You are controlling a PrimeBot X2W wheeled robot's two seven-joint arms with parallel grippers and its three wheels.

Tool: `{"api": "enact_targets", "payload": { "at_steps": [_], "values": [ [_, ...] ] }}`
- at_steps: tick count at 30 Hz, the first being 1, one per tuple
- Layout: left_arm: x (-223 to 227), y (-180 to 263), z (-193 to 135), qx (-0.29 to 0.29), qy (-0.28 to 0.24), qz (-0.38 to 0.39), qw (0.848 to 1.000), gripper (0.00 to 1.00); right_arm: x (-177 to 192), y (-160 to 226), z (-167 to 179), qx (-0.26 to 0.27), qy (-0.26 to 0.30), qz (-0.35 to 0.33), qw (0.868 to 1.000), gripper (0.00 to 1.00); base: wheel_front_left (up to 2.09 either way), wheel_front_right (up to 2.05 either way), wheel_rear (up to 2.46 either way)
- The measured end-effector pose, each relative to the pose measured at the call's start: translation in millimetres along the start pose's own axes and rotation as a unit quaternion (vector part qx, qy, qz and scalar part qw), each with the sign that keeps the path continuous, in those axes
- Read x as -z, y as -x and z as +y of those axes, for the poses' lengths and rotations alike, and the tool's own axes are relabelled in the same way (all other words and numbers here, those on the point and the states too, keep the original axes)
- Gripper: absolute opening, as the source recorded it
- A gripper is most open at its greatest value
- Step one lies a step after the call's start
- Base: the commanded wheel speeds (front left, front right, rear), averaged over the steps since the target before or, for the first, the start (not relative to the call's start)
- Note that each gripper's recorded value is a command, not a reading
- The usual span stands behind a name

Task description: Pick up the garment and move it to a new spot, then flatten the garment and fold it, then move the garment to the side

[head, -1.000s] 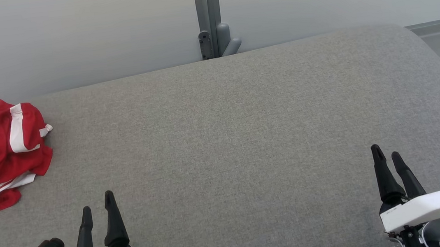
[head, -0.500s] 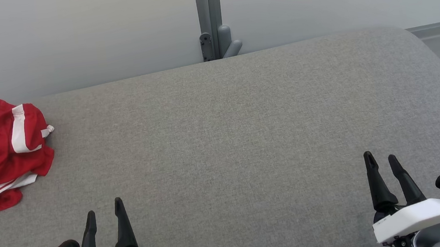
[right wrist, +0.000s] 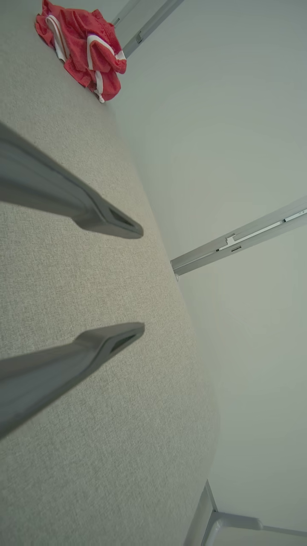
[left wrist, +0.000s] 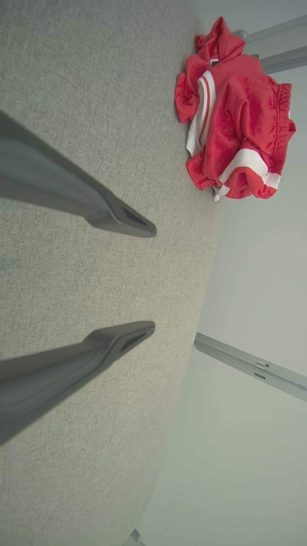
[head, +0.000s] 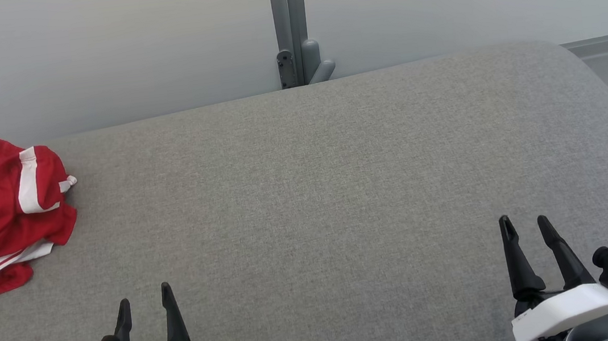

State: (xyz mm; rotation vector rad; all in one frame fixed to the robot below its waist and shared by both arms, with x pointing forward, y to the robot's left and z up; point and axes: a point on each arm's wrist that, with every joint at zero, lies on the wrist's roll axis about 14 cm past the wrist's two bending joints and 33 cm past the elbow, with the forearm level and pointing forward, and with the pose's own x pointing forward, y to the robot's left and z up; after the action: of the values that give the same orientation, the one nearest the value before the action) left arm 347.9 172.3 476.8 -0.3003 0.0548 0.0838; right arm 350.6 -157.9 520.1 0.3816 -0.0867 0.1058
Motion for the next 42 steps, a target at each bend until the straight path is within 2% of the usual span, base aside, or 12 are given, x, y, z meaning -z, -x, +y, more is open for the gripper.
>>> {"api": "enact_targets", "payload": {
  "at_steps": [35, 42],
  "values": [
    [3.1, 16.4, 7.5, -0.002, -0.121, -0.020, 0.992, 1.00, 10.5, 4.6, 31.4, -0.066, 0.122, 0.000, 0.990, 1.00, 0.00, 0.00, 0.00],
    [5.8, 17.6, 9.5, -0.004, -0.115, -0.016, 0.993, 1.00, 11.2, 5.2, 31.4, -0.067, 0.128, 0.000, 0.990, 1.00, 0.00, 0.00, 0.00]
  ]
}}
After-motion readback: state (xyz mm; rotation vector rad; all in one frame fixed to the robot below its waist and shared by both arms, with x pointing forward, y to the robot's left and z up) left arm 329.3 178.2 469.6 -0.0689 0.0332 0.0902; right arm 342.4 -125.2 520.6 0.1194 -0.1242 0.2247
